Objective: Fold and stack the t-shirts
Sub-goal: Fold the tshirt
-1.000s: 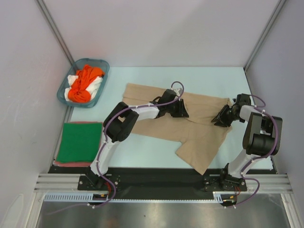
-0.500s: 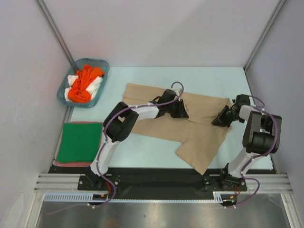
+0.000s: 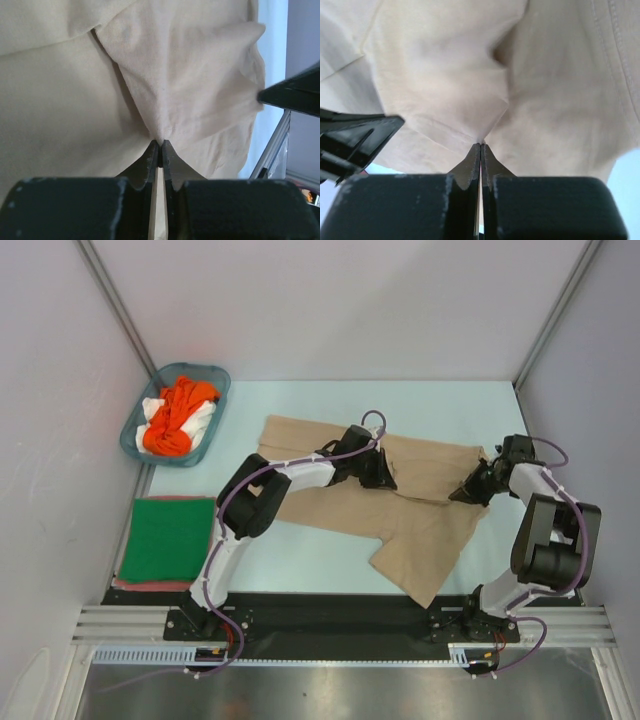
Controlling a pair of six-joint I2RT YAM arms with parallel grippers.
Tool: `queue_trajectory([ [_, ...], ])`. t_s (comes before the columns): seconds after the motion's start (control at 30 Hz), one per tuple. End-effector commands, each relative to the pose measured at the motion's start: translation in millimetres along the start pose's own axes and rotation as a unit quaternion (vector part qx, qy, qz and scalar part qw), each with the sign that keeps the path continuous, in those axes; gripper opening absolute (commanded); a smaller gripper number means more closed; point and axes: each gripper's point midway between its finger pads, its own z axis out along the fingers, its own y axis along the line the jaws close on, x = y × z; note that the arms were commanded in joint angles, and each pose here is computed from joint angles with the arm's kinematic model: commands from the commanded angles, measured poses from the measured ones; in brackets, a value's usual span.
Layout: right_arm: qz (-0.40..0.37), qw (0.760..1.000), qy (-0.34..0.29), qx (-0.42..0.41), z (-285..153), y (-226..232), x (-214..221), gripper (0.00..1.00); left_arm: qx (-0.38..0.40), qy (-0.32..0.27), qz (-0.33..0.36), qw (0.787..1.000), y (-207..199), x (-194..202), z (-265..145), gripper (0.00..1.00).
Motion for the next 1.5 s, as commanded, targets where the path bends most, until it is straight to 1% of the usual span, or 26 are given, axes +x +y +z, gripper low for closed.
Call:
queue_trajectory([
  [0.0,0.01,1.0,-0.002,0.007,-19.9,3.1,9.3,0.0,0.021,-0.004,-0.002,1.0,-24.7,-13.7,-11.5,0.09],
  [0.23,0.019,0.999,0.004,0.025,-26.0,-2.8,16.3,0.0,0.021,-0.004,0.001,1.0,-30.8,-16.5,-17.3,0.08],
  [0.37,0.025,0.999,0.012,0.029,-20.6,-6.7,19.4,0.0,0.017,-0.001,-0.004,1.0,-27.6,-16.8,-17.4,0.09],
  [0.5,0.042,0.999,0.027,0.021,-17.8,-5.7,27.6,0.0,0.012,-0.003,-0.005,1.0,-22.0,-21.3,-19.4,0.11],
  [0.57,0.063,0.997,0.034,0.02,-19.6,-7.4,40.4,0.01,0.009,-0.004,-0.002,1.0,-19.4,-25.4,-20.7,0.14],
  [0.6,0.07,0.997,0.033,0.025,-20.0,-10.2,44.1,0.02,0.008,-0.003,-0.002,1.0,-19.3,-25.5,-20.6,0.15],
  [0.63,0.075,0.997,0.028,0.024,-21.2,-10.8,45.3,0.05,0.01,-0.001,-0.002,1.0,-20.4,-25.5,-20.9,0.19],
  [0.7,0.082,0.996,0.013,0.033,-23.5,-14.5,44.0,0.16,0.012,0.002,0.0,1.0,-19.5,-25.4,-20.6,0.2],
  [0.73,0.085,0.996,0.008,0.036,-25.1,-16.4,39.9,0.18,0.013,0.004,0.002,1.0,-20.8,-25.4,-20.5,0.24],
  [0.77,0.08,0.996,0.003,0.037,-29.3,-15.5,33.2,0.24,0.016,0.008,0.008,1.0,-22.0,-25.0,-21.7,0.26],
  [0.8,0.075,0.996,-0.004,0.037,-32.5,-15.7,26.6,0.28,0.015,0.012,0.009,1.0,-21.9,-24.9,-24.1,0.27],
  [0.87,0.072,0.995,-0.038,0.052,-47.3,-20.1,-0.6,0.4,0.007,0.004,0.027,1.0,-25.0,-31.4,-35.9,0.33],
  [0.9,0.048,0.994,-0.081,0.056,-60.5,-13.9,-32.2,0.45,0.002,0.007,0.03,1.0,-24.6,-30.9,-44.1,0.34],
  [0.93,0.04,0.992,-0.101,0.056,-65.4,-10.1,-48.7,0.51,-0.002,0.004,0.041,0.999,-25.0,-34.0,-51.6,0.34],
  [0.97,0.033,0.99,-0.13,0.05,-69.4,-3.3,-69.6,0.52,-0.012,-0.004,0.066,0.998,-19.6,-41.4,-61.6,0.35],
  [1.0,0.033,0.989,-0.137,0.046,-62.7,-0.7,-85.5,0.53,-0.031,-0.018,0.08,0.996,-23.0,-50.0,-81.2,0.36],
  [1.07,0.03,0.983,-0.181,0.031,-66.2,13.7,-123.7,0.55,-0.063,-0.037,0.103,0.992,-6.4,-69.0,-107.3,0.39],
  [1.13,0.041,0.982,-0.184,0.026,-52.3,17.7,-148.4,0.59,-0.068,-0.058,0.117,0.989,-1.7,-88.4,-128.7,0.43],
  [1.2,0.041,0.983,-0.179,0.021,-39.2,19.8,-160.0,0.61,-0.083,-0.072,0.127,0.986,18.4,-108.8,-147.0,0.45],
  [1.23,0.037,0.985,-0.168,0.027,-25.1,14.0,-164.4,0.62,-0.088,-0.08,0.132,0.984,24.9,-118.0,-151.3,0.49],
  [1.3,0.021,0.983,-0.178,0.026,-20.4,18.1,-181.6,0.63,-0.104,-0.091,0.137,0.981,47.3,-133.7,-162.3,0.51],
  [1.37,0.003,0.985,-0.17,0.03,-5.3,14.6,-193.2,0.66,-0.135,-0.11,0.128,0.976,76.9,-152.6,-170.9,0.52],
  [1.43,-0.008,0.985,-0.165,0.041,3.8,10.4,-197.8,0.66,-0.156,-0.126,0.121,0.972,94.9,-168.5,-179.6,0.53],
  [1.47,-0.022,0.986,-0.159,0.044,10.2,7.2,-198.7,0.69,-0.176,-0.132,0.108,0.97,118.2,-175.7,-184.6,0.54],
])
